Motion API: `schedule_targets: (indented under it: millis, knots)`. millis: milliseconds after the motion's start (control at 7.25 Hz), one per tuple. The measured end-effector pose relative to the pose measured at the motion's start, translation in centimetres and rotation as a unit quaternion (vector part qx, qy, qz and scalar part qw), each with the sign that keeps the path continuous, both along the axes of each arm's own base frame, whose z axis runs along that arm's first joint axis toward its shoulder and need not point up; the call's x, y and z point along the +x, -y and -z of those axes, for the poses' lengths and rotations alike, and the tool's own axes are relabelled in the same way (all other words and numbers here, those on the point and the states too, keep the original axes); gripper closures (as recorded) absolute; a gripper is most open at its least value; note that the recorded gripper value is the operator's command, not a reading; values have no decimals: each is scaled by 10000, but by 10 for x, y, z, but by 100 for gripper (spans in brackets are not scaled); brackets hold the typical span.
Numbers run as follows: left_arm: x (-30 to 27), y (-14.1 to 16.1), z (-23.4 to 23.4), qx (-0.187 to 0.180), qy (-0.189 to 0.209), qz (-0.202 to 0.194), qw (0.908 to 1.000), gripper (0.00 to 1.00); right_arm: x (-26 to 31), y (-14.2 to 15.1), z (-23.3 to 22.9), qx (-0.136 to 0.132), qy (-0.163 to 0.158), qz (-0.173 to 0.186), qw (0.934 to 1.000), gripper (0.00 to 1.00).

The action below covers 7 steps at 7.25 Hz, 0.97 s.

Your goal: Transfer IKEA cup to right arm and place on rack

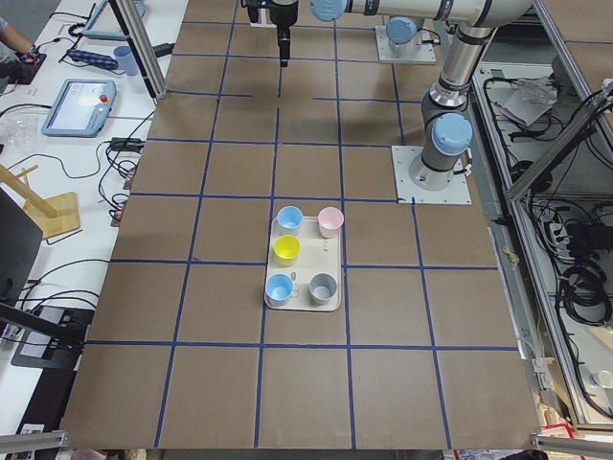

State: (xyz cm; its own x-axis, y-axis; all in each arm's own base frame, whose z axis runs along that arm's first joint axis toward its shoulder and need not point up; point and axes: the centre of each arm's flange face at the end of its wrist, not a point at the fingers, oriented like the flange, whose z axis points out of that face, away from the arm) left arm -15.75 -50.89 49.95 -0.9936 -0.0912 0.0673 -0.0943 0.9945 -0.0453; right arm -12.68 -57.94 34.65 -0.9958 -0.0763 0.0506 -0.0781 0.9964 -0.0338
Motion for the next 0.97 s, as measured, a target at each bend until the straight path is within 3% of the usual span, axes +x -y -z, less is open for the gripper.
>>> schedule_targets:
  millis: [276, 414, 690, 966]
  knots:
    - [1, 1, 0, -39, -4, 5, 10000, 0, -6, 2, 8, 31, 10, -24, 10000, 69]
    - [2, 1, -1, -86, 0, -7, 10000, 0, -7, 2, 12, 58, 22, -28, 10000, 60]
    - [4, 2, -2, -122, 3, -24, 9999, 0, -11, 3, 19, 109, 64, -4, 9999, 5]
    - [6, 3, -2, -127, -1, -43, 9999, 0, -12, 3, 21, 95, 132, 21, 9999, 0]
